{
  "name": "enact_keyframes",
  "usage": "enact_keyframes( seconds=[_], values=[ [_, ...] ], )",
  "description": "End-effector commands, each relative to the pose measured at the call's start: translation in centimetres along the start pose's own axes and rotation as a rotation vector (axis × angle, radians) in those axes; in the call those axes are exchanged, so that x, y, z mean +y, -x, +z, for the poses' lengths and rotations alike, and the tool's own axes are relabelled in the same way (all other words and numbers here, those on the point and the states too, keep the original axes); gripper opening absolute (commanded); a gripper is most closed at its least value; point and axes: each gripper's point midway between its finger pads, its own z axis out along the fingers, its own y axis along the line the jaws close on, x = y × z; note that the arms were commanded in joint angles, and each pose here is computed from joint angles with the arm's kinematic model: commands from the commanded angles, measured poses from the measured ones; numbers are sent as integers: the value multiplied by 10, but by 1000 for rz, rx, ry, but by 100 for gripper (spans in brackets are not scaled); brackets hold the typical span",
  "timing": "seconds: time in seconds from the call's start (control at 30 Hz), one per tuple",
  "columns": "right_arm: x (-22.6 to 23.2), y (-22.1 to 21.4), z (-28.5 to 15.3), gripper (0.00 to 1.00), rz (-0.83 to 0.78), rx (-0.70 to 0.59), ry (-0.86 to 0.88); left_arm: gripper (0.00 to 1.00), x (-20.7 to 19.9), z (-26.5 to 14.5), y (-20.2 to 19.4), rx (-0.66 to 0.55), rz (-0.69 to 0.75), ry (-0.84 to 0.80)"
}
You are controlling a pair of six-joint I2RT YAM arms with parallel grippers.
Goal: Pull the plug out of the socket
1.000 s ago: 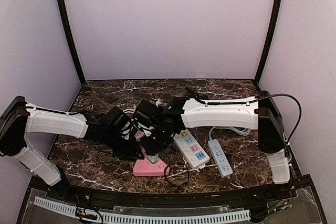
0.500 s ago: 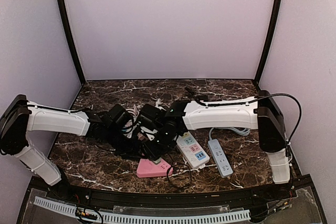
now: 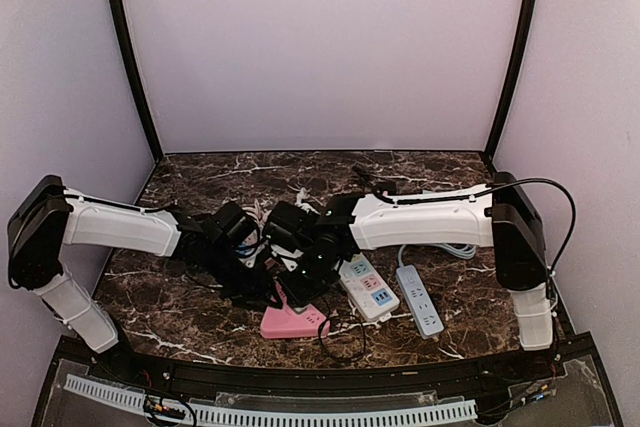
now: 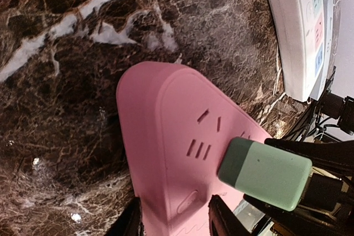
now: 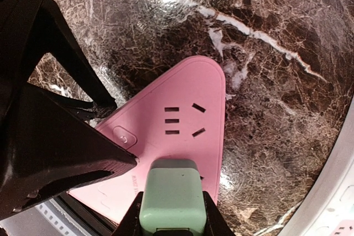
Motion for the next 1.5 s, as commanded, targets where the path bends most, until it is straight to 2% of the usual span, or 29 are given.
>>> enact_keyframes(
  seconds=[0.0,0.27,0.47,1.03,1.47],
  values=[
    [1,31,-15,7,22,-106,-8,40,-2,-2,3,5,10,14],
    [-4,57,-21,3,39,-183,-1,40,3,5,13,6,-2,31],
    [-3,54,-14,2,25,-178,15,41,11,10,17,15,-8,69],
    [-6,68,-30,1,-37,-268,-17,41,56,33,-8,125,-36,268],
    [-8,73,-52,1,-21,-301,86,40,68,40,-14,159,-47,345]
  ],
)
